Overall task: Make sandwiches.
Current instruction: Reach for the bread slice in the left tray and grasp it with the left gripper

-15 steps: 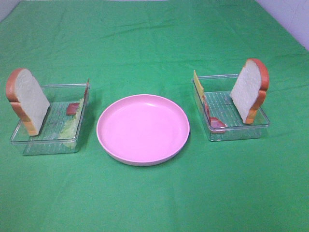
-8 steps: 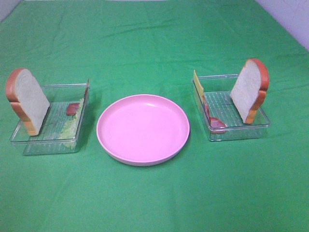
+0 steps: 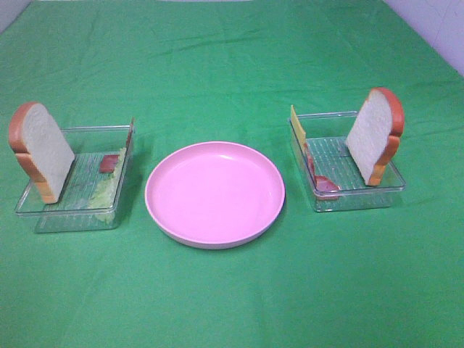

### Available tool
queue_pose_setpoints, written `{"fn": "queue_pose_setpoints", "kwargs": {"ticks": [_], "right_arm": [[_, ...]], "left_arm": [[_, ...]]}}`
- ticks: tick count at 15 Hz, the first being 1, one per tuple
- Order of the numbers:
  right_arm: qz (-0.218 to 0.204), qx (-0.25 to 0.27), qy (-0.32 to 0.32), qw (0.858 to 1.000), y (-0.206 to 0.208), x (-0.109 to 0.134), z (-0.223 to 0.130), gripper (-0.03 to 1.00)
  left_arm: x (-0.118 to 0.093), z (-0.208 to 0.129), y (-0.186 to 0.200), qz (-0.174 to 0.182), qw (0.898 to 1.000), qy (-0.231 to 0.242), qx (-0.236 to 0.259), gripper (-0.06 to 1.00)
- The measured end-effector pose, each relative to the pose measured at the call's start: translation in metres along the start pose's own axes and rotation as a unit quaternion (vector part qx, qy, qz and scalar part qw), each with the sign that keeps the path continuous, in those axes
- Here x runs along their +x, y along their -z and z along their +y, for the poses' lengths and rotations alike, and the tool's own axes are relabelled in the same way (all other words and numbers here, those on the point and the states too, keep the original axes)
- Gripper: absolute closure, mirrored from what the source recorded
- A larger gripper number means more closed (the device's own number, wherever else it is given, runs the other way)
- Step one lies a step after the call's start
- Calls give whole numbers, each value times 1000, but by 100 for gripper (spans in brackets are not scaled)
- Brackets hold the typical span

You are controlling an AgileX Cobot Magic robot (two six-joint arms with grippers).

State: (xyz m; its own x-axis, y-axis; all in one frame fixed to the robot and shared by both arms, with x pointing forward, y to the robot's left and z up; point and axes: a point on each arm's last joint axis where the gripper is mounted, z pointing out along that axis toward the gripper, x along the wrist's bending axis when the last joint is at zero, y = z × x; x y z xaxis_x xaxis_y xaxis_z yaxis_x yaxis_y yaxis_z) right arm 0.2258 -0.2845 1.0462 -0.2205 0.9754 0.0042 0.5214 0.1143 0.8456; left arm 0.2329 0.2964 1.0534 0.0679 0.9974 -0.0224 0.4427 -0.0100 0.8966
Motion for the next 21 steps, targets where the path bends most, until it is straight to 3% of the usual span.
{"fn": "queue_pose_setpoints", "kwargs": {"ticks": [10,15,19,21], "right_arm": [[0,0,0,1000,0,0,0,19],[0,0,0,1000,0,0,0,19],[0,0,0,1000,0,0,0,19],[0,0,0,1000,0,0,0,19]], "left_arm": [[0,0,0,0,1000,0,0,26],[1,34,0,3,998,2,-63,26],[5,69,-57,7,999,33,-18,26],[8,84,-115,11,998,40,49,26]]}}
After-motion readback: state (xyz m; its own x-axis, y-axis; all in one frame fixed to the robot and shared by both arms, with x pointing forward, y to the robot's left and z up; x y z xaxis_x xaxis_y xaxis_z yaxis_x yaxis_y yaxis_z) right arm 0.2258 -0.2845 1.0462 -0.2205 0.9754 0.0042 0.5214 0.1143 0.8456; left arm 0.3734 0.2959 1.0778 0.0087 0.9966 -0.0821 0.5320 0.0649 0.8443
